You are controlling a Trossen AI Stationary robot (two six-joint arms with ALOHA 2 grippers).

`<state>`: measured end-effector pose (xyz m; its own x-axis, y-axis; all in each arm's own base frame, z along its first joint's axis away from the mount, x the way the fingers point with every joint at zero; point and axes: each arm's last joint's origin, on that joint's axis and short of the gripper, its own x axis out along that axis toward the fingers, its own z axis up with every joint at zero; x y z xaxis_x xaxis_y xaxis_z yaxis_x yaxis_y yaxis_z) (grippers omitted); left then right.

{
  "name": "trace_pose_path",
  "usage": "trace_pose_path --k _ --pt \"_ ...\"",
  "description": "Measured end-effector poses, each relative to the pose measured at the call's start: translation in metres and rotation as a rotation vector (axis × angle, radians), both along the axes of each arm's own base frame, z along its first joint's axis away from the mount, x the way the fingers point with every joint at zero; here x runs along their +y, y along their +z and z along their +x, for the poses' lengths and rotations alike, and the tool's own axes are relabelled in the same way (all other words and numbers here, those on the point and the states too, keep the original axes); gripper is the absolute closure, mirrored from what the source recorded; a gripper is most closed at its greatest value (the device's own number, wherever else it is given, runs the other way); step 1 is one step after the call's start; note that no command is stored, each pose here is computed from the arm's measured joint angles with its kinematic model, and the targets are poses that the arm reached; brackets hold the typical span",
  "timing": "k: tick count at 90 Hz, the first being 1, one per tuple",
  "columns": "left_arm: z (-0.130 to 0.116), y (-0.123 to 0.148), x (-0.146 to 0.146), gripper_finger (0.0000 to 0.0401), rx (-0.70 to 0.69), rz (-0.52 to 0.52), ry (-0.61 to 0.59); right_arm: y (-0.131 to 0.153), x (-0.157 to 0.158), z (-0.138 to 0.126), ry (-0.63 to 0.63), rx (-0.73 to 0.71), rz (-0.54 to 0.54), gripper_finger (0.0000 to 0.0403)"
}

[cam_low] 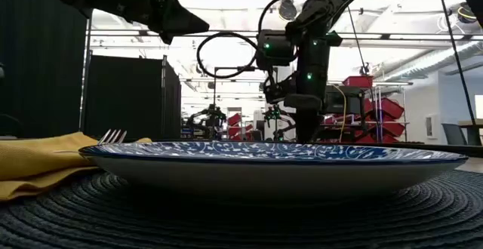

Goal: Set table place
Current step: Put the silver table knife on the blue table mat to the right of the blue plate

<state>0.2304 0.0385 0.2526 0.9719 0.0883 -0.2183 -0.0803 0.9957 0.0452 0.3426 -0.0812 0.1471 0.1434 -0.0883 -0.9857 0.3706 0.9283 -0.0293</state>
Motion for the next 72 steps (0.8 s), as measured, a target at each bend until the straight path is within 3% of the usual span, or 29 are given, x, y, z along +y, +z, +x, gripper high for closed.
trace_pose_path --k 26,48,72 --pt "0.0 0.0 0.0 0.0401 0.0 -0.003 0.001 -0.019 0.003 -0.012 -0.032 -0.005 0.008 0.035" --pt "0.0 0.0 0.0 0.0401 -0.001 -0.004 0.001 -0.022 0.005 -0.017 -0.155 0.008 0.062 0.0391" --pt "0.0 0.0 0.0 0.0401 0.0 -0.003 0.001 -0.023 0.019 -0.02 -0.248 0.061 0.129 0.0375"
